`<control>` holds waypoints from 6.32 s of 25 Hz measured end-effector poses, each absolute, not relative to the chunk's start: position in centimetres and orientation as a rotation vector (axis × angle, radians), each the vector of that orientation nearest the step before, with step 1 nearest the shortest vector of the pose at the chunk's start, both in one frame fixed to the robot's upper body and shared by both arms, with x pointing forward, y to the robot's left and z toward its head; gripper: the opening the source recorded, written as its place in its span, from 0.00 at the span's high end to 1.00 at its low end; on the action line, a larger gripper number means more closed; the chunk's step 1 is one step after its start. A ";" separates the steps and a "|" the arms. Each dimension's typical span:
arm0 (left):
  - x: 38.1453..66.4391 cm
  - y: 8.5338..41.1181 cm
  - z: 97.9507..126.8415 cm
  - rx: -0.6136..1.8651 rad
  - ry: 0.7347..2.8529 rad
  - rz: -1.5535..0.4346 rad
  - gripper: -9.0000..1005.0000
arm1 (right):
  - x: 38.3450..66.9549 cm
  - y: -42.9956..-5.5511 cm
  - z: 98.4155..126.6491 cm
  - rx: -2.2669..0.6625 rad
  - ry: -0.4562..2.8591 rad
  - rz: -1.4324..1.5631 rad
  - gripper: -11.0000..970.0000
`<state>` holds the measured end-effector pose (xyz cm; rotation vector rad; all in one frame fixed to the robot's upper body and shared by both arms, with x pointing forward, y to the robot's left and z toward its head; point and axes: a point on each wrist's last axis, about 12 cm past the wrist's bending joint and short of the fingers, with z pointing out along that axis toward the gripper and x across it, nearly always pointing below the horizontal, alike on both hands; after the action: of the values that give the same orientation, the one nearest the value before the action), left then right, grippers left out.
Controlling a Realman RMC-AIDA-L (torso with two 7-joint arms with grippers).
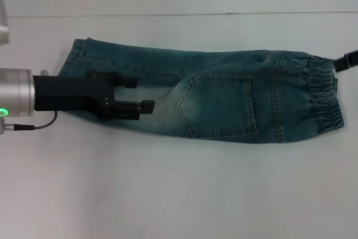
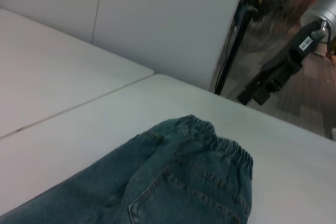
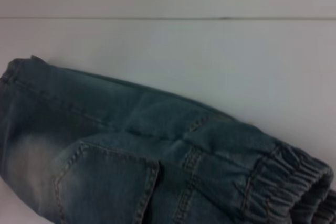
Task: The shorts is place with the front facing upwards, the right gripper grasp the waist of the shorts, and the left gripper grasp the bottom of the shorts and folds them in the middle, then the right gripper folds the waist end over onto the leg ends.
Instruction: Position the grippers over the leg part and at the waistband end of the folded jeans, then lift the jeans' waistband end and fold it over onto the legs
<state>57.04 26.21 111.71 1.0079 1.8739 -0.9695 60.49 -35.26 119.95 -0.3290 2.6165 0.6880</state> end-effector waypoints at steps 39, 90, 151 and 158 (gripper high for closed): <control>57.3 25.2 111.0 1.009 1.898 -0.945 0.17 | 61.2 -32.2 112.3 -0.406 2.706 0.533 0.05; 57.8 25.3 110.4 0.977 1.918 -0.894 0.17 | 60.4 -31.8 113.5 -0.474 2.685 0.648 0.05; 60.5 15.6 105.0 0.916 1.469 -0.140 0.81 | 60.1 -32.7 119.1 -0.582 2.595 0.781 0.89; 59.1 14.1 104.1 1.004 1.410 -0.022 0.97 | 60.2 -32.0 121.4 -0.567 2.524 0.895 0.89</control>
<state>59.11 14.05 104.08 1.0043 1.4101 -0.0223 60.20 -32.00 121.35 -0.5669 2.5235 0.8949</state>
